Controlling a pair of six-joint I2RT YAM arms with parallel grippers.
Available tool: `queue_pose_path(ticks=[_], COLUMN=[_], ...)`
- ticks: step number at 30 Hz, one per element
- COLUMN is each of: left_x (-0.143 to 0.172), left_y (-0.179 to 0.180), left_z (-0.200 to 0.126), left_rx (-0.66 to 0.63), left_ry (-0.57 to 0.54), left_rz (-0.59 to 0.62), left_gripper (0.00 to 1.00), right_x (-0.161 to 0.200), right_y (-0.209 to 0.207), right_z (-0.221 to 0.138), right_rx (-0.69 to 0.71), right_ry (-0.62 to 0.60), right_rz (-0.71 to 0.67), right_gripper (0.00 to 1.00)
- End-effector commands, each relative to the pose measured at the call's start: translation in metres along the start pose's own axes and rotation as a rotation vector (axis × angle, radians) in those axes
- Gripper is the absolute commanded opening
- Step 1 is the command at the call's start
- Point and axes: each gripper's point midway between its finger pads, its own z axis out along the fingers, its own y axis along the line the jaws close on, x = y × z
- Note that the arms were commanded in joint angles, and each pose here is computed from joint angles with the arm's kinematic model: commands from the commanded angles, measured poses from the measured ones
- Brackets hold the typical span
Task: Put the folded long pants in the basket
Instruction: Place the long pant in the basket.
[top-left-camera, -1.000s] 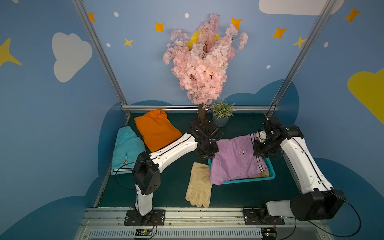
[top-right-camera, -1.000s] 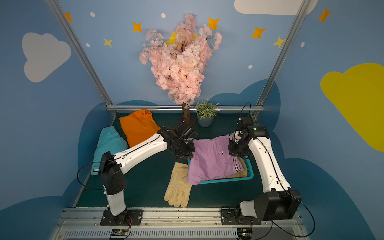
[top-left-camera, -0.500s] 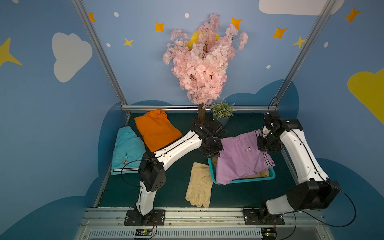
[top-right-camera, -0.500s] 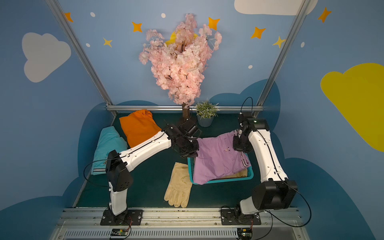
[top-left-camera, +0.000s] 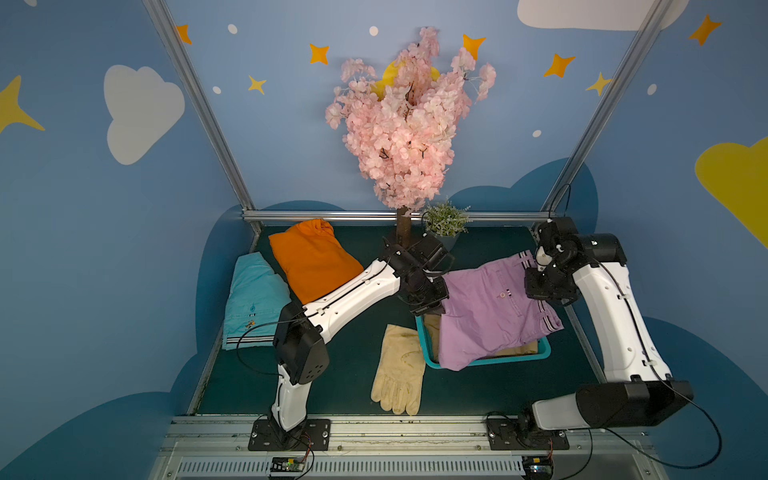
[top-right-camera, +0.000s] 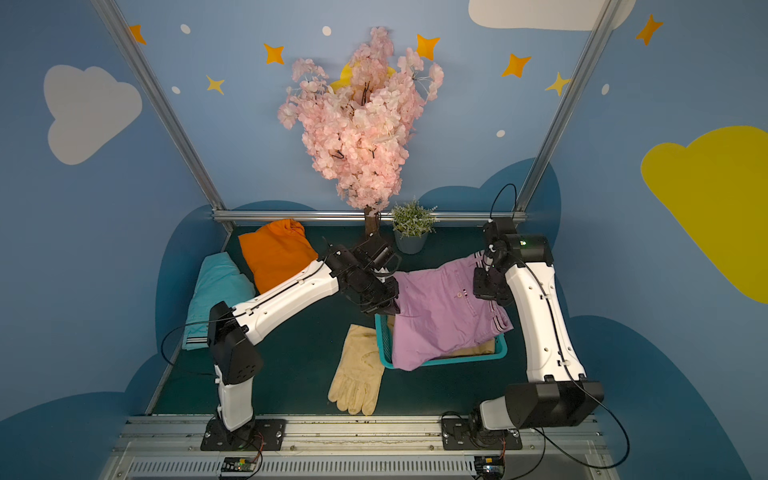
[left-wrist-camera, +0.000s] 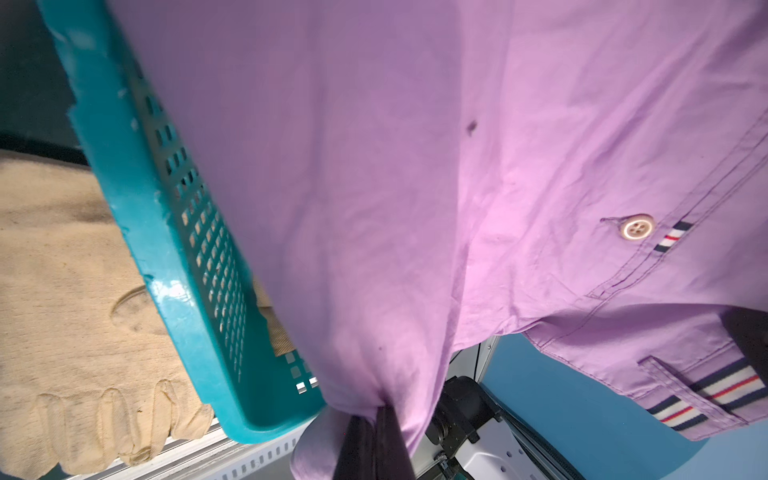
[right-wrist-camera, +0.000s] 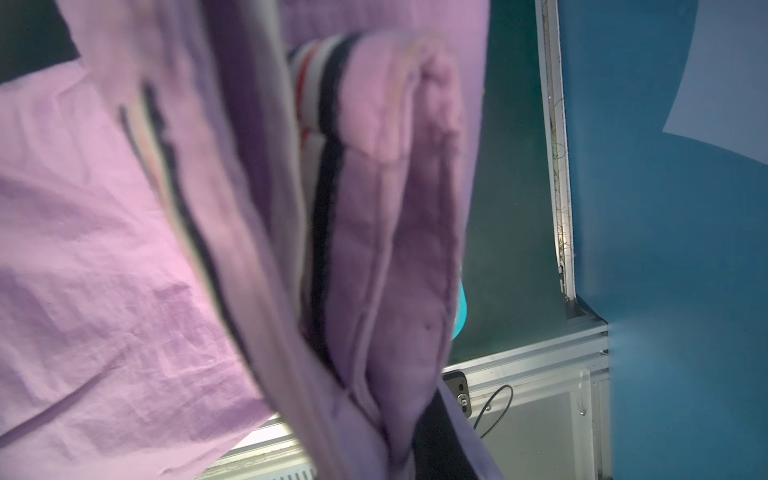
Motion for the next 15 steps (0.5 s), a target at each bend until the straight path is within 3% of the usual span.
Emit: queue_pose_path(ticks=[1, 8, 15], left_x=[0.004, -0.007, -0.023], left_y=[0.005, 0.039, 0.067], left_z=[-0.009, 0.034, 0.06], left_rx=[0.01, -0.098, -0.205], left_ry=[0.007, 0.105, 0.08], left_rz=[0.025, -0.002, 0.007], left_gripper=[0.03, 0.03, 0.03], right_x=[0.005, 0.004, 0.004], right_y=[-0.007, -0.009, -0.005], right_z=[0.002, 0.028, 0.072], right_rx=[0.039, 0.132, 0.202], right_ry=[0.006, 0.073, 0.184], right_rz=[0.014, -0.033, -0.018], right_gripper=[0.0, 0.0, 0.0])
